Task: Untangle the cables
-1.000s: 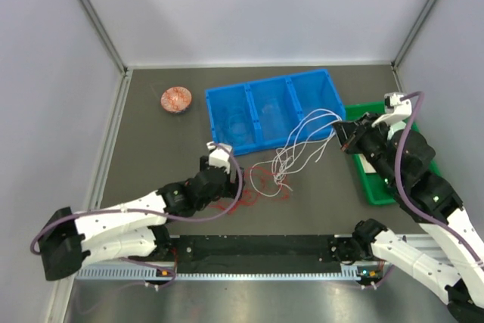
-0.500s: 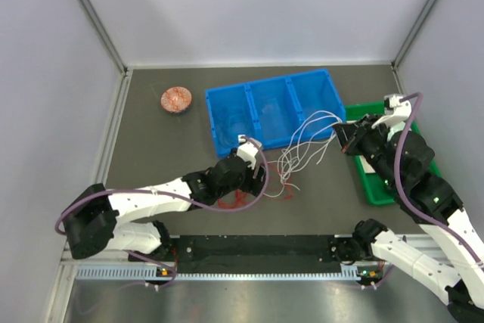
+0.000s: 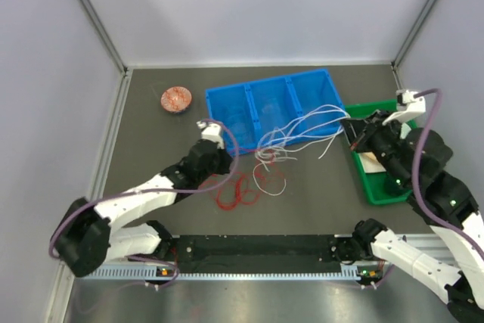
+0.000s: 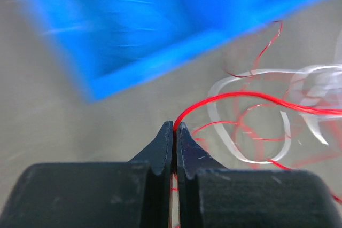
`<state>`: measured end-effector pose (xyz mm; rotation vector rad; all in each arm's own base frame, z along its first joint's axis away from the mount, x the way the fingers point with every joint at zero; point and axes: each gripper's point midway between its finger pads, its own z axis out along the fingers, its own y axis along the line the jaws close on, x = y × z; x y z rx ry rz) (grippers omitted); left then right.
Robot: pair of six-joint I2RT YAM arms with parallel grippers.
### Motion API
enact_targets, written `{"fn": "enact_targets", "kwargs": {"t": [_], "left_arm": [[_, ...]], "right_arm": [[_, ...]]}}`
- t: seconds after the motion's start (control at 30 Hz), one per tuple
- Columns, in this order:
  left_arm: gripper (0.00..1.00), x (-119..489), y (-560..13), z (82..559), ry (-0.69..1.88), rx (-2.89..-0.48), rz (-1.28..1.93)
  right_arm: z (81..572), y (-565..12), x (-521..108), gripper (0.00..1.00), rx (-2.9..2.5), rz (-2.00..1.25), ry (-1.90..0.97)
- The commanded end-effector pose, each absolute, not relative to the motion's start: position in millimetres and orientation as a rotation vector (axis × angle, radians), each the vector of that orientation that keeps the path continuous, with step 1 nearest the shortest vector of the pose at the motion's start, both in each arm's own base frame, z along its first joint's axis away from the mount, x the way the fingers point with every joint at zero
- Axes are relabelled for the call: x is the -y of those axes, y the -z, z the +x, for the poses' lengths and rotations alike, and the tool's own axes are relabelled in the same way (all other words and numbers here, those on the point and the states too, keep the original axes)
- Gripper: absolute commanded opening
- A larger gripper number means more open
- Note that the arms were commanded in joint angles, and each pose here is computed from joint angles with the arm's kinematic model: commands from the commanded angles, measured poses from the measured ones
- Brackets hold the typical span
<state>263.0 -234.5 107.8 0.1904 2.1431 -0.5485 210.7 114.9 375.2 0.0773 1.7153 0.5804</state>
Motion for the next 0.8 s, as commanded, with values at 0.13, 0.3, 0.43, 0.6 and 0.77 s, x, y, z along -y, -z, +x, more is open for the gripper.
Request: {"fn": "enact_targets", "kwargs": {"t": [0.13,0.3,0.43,0.6,0.77], "left_arm": [[0.00,170,-129,251,0.542,-2.125,-0.077],[0.00,156,-144,242,0.535,-2.095,-0.121],[0.00,147,-144,241,0.491,-2.082,-0.136],[0.00,143,-128,242,0.440,-2.126,-0.138],[0.00,129,-112,243,0.330,-2.169,-0.185]], "right_arm": [[187,-475,-85,0.00,-1.477,0.067,-0.576],[172,-526,-65,0.00,-1.353,0.064,-0.545],[168,-555,-58,0.00,-1.283,0.059,-0.520],[161,-588,-53,0.00,-1.200,0.045,-0.518],[158,-617,-55,0.00,-1.134,0.036,-0.544]]}}
